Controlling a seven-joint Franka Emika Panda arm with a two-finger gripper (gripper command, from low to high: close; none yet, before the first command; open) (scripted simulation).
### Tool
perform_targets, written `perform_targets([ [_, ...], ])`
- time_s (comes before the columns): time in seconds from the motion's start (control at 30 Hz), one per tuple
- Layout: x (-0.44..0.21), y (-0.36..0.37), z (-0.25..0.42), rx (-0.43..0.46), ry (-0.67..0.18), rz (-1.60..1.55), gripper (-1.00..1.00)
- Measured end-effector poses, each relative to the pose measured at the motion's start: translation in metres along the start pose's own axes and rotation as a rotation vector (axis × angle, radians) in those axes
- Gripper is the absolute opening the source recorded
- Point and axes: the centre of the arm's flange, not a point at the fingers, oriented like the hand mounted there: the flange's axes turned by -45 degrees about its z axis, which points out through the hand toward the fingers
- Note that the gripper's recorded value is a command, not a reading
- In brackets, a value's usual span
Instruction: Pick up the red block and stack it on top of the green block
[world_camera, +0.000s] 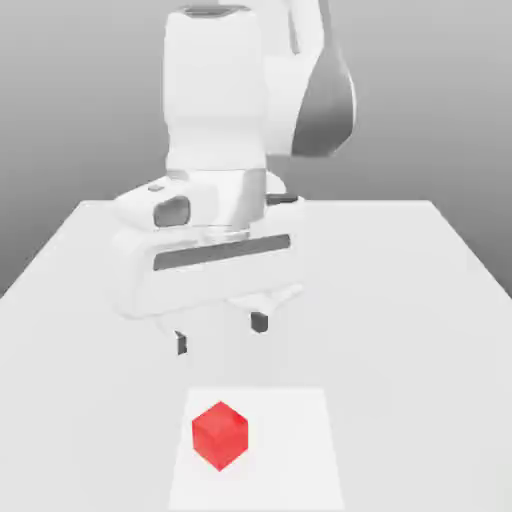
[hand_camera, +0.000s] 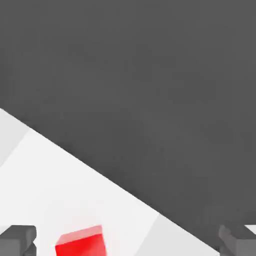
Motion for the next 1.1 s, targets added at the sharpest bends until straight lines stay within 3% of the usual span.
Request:
perform_targets([
  [0.1, -0.023, -0.014, 0.053, 0.06, -0.07, -0.094, 0.0],
  [0.27, -0.034, -0.021, 0.112, 0.077, -0.088, -0.121, 0.0],
  [0.3, -0.035, -0.022, 0.123, 0.077, -0.089, -0.121, -1.0],
  [0.53, -0.036, -0.022, 0.126, 0.079, -0.09, -0.121, -1.0],
  [0.73, -0.025, -0.02, 0.072, 0.08, -0.089, -0.135, -1.0],
  [1.1, 0.181, -0.144, 0.053, 0.094, -0.077, -0.626, -1.0],
])
